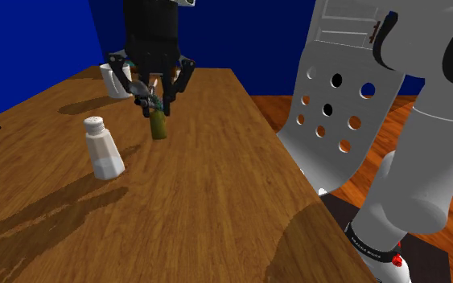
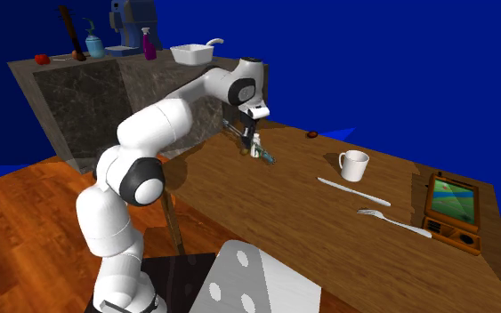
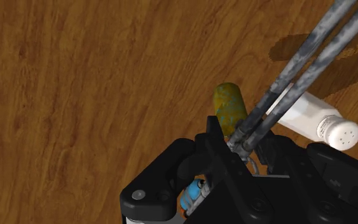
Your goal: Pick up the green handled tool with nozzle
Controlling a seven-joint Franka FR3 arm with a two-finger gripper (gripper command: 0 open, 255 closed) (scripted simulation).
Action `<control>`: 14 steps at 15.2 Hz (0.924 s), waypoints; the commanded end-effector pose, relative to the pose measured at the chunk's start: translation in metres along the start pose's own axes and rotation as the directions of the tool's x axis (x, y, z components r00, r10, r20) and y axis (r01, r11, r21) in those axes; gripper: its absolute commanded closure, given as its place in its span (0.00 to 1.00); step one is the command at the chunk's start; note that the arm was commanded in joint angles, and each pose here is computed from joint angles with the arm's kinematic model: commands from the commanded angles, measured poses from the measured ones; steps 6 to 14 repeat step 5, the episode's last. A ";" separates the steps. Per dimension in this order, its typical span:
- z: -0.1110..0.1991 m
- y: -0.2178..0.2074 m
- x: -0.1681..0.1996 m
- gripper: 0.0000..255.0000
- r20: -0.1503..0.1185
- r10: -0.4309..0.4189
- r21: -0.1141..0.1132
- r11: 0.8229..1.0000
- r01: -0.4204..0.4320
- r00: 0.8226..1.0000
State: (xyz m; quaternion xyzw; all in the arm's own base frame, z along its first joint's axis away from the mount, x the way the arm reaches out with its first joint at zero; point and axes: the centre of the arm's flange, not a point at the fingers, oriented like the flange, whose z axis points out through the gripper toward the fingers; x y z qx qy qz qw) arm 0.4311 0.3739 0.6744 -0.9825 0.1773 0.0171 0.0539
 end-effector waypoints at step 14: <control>-0.021 -0.003 -0.001 1.00 0.000 0.000 0.000 1.000 0.000 1.000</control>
